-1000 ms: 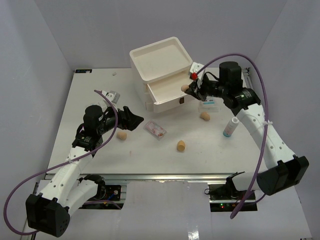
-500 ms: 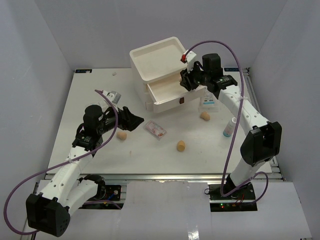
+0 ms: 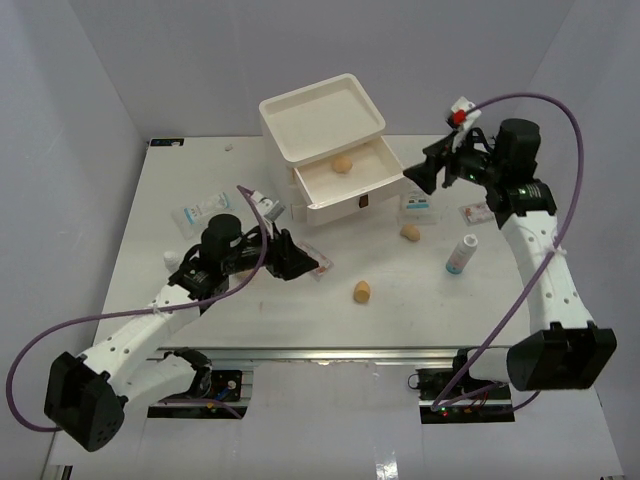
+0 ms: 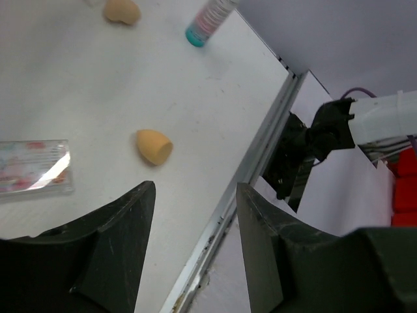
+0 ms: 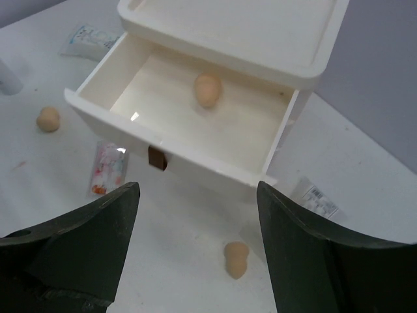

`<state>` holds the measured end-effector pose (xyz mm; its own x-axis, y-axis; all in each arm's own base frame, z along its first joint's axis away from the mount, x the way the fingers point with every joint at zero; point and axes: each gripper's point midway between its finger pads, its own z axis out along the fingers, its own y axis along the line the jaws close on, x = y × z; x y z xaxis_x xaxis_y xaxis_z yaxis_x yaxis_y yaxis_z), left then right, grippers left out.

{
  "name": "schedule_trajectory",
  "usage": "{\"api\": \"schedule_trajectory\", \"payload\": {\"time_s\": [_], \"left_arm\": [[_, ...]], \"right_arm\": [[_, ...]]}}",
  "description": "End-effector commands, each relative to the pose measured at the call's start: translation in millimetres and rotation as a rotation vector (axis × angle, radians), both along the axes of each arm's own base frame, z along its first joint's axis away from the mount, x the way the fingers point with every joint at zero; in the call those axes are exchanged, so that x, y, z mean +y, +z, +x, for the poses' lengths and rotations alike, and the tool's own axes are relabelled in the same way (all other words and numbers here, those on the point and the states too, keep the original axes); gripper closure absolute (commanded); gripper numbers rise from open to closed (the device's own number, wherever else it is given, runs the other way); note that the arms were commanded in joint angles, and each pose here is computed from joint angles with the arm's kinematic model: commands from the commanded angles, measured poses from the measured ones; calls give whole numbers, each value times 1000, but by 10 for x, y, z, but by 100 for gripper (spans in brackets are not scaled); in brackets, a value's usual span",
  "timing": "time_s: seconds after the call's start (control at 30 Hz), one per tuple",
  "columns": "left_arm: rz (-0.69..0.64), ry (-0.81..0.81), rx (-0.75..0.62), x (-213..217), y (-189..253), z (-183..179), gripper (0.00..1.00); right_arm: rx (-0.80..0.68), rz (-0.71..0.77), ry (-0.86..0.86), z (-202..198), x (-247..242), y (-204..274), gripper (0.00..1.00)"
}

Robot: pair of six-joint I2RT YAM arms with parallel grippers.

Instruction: Organize the makeup

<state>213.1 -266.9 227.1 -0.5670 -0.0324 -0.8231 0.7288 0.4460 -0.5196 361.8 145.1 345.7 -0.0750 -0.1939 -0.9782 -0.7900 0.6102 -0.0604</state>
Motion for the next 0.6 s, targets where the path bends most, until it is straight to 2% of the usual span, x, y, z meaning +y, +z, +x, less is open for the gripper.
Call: {"api": "schedule_trajectory", "payload": {"time_s": [0.0,0.1,0.17,0.33,0.47,0.57], "left_arm": [[53,-2,26,-497,14,-200,38],[195,33,118,-865,-412,-276,52],[249,108,132,-984,-511,-190,56],[386,210,160,-1237,-965,12,51],[528,270,165,-1345,-1366,177,42],[596,313,149,-1420,-1466,313,40]], "right_arm": [[64,71,216,-655,-18,-399,22],[92,87,221,-811,-66,-662,23],[108,118,222,-846,-115,-723,24],[97,126,186,-837,-238,-704,24],[115,139,172,-841,-300,-776,24],[121,148,169,-840,-336,-794,24]]}}
